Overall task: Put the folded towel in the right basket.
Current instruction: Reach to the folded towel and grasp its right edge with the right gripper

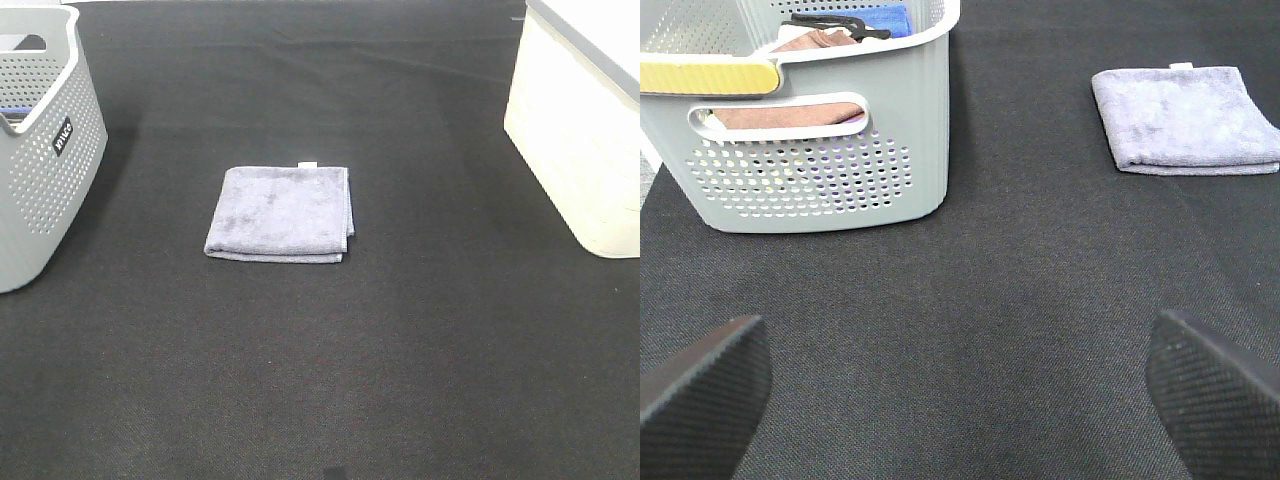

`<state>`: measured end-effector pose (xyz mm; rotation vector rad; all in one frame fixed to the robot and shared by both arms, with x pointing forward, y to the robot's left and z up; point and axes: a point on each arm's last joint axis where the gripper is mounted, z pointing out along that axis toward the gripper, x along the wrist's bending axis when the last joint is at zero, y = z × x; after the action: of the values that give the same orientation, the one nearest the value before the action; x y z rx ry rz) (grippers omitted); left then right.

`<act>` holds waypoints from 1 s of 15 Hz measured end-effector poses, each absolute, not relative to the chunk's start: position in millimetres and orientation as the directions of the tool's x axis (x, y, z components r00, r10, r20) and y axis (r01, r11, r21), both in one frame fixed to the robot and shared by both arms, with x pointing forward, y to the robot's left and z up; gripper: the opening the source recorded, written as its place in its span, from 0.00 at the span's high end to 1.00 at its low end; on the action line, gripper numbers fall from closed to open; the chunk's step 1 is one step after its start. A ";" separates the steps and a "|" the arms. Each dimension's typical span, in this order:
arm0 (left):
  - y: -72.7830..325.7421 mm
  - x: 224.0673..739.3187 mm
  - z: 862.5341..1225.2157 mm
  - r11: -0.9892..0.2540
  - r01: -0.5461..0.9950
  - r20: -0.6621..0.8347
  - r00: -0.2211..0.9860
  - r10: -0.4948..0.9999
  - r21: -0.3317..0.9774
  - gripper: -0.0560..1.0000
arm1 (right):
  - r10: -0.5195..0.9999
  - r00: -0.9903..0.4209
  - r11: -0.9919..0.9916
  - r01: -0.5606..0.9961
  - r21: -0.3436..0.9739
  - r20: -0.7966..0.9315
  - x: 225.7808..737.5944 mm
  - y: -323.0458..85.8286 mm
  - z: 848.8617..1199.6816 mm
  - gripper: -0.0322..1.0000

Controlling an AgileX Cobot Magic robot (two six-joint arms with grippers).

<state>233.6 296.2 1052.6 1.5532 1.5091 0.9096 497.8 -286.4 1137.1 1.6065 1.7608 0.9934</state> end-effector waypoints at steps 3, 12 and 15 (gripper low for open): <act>296.2 233.6 1052.6 0.001 0.447 -0.022 0.042 0.999 0.894 0.03 | 0.962 -0.202 0.007 0.694 0.720 0.185 560.0 -276.4 1125.1 0.23; 296.2 233.6 1052.6 0.001 0.447 -0.022 0.042 0.999 0.894 0.03 | 0.882 -0.345 0.135 0.836 0.531 0.320 671.2 -194.6 1039.1 0.24; 296.2 233.6 1052.6 0.001 0.447 -0.022 0.042 0.999 0.894 0.03 | 0.844 -0.310 0.136 0.912 0.386 0.436 704.3 -180.5 994.3 0.24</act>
<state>233.6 296.2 1052.6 1.5532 1.5091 0.9096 704.3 -180.5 994.3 1.9054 2.4499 0.9803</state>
